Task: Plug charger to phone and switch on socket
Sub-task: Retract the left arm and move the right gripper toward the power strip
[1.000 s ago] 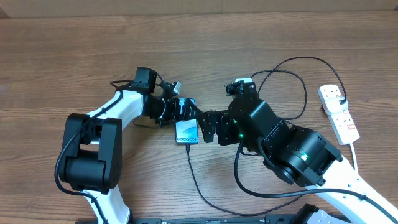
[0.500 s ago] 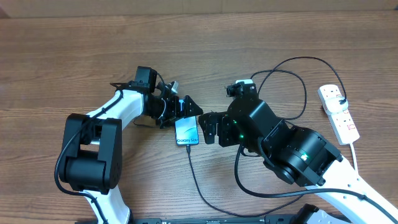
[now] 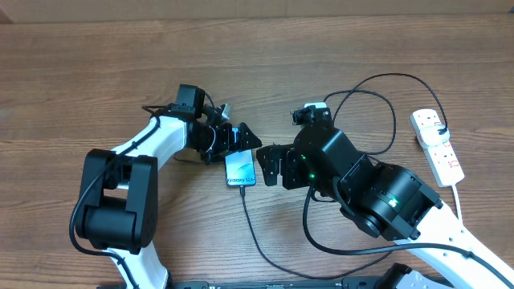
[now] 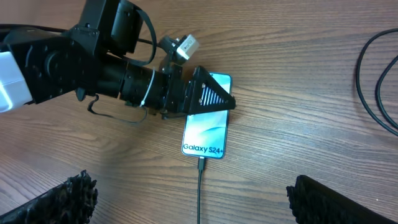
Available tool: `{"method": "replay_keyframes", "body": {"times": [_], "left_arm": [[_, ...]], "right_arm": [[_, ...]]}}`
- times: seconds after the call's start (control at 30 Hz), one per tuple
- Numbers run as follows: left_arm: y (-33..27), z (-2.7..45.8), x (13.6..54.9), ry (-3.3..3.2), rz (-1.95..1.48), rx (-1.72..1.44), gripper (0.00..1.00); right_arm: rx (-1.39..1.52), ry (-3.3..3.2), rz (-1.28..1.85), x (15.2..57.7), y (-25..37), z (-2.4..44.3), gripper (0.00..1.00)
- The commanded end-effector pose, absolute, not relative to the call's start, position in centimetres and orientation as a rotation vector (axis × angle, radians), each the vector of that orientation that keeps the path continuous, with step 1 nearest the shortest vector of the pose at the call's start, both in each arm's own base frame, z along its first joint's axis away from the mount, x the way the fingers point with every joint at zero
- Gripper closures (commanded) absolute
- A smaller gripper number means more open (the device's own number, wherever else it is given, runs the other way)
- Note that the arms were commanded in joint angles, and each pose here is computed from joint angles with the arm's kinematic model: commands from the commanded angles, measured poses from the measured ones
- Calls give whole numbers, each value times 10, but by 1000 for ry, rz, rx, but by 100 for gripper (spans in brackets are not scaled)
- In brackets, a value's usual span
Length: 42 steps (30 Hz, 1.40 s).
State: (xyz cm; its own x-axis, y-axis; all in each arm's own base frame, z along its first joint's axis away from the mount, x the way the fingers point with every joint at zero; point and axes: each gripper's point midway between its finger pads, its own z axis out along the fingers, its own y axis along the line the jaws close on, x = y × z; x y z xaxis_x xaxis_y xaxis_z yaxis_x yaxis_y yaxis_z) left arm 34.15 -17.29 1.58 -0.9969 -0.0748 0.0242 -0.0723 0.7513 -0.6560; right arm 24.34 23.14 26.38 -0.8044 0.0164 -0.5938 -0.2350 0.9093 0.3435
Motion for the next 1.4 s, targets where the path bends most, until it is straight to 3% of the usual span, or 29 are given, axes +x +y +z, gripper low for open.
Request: {"method": "replay_keyframes", "body": {"times": [0.0,0.5,1.1,1.23,1.37], "left_arm": [[-83,-84,302,3211,-291,-247,0],[-93,-83,316,3146,-371,-40,0],[-79,-81,321,3134,-310,-257,0],[-71,-63,336,3083,-289,-291,0],[-65,-15,366,2965,-312,-301,0]], "right_arm": [[-142,2434,562,246,233,273,0],[-142,2434,563,246,233,273,0],[-156,2441,596,243,238,274,0],[-155,2425,609,245,240,277,0],[-149,2385,641,250,245,285,0]]}}
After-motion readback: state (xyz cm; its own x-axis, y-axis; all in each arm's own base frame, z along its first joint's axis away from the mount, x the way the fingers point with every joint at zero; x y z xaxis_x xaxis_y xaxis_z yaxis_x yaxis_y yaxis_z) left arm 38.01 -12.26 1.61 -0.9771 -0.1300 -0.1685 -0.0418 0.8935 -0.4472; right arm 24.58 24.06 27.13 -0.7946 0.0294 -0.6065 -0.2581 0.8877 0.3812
